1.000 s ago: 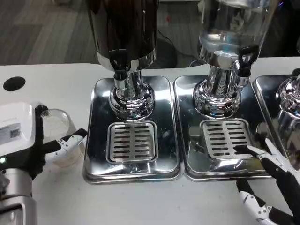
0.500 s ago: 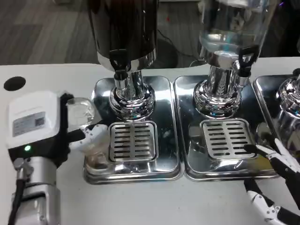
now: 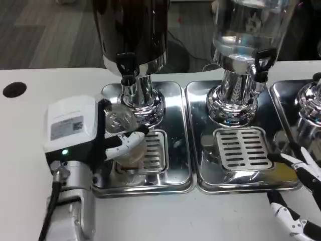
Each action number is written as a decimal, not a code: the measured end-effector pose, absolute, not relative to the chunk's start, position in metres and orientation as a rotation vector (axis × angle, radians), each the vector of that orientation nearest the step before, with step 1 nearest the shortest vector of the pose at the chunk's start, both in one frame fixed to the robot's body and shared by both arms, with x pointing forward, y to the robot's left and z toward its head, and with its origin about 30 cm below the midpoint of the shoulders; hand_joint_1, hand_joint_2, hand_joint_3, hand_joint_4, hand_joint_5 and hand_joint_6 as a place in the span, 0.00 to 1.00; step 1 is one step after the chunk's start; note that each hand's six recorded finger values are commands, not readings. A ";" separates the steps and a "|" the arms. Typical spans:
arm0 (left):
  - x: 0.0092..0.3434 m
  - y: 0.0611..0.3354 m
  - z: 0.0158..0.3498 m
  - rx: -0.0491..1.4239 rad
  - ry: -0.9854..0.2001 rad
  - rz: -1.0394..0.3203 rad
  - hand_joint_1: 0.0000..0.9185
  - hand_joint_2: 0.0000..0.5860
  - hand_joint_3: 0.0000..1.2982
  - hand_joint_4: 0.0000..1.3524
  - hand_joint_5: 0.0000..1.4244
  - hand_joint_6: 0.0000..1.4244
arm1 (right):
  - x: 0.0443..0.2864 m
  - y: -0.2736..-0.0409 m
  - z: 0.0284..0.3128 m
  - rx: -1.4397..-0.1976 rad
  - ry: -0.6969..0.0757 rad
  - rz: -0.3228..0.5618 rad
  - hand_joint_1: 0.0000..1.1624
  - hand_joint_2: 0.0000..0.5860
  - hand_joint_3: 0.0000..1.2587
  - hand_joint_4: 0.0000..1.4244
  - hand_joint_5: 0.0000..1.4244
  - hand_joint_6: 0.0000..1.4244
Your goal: Grasp the cup under the faucet to collect the drink, then remove the cup.
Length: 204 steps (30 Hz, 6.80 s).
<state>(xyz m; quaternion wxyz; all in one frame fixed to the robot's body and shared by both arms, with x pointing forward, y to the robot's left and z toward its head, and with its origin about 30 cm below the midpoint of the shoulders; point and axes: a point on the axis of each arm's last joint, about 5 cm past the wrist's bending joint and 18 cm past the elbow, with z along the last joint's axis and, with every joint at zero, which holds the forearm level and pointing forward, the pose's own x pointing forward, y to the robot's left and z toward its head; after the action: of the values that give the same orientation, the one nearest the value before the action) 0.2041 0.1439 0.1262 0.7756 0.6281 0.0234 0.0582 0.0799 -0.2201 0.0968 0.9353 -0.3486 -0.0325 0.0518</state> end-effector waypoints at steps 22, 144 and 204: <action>0.219 0.135 0.117 1.339 0.056 0.157 0.30 0.26 0.37 0.41 0.54 0.61 | 0.084 -0.228 0.097 -0.704 -0.063 0.108 0.51 0.69 0.18 0.00 0.00 0.00; 0.168 0.164 0.183 0.962 -0.252 -0.058 0.01 0.12 0.21 0.16 0.54 0.70 | 0.077 -0.238 0.111 -0.819 -0.149 0.133 0.52 0.67 0.17 0.00 0.00 0.00; 0.158 0.164 0.181 0.975 -0.245 -0.128 0.00 0.13 0.21 0.16 0.53 0.66 | 0.081 -0.232 0.115 -0.802 -0.189 0.145 0.51 0.68 0.17 0.00 0.00 0.00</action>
<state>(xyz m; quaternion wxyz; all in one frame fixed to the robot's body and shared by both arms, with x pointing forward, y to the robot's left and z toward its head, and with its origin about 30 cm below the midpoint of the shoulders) 0.1583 0.1637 0.1806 0.8744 0.4669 -0.1172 -0.0614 0.0807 -0.2319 0.1153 0.9139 -0.3892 -0.0918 0.0703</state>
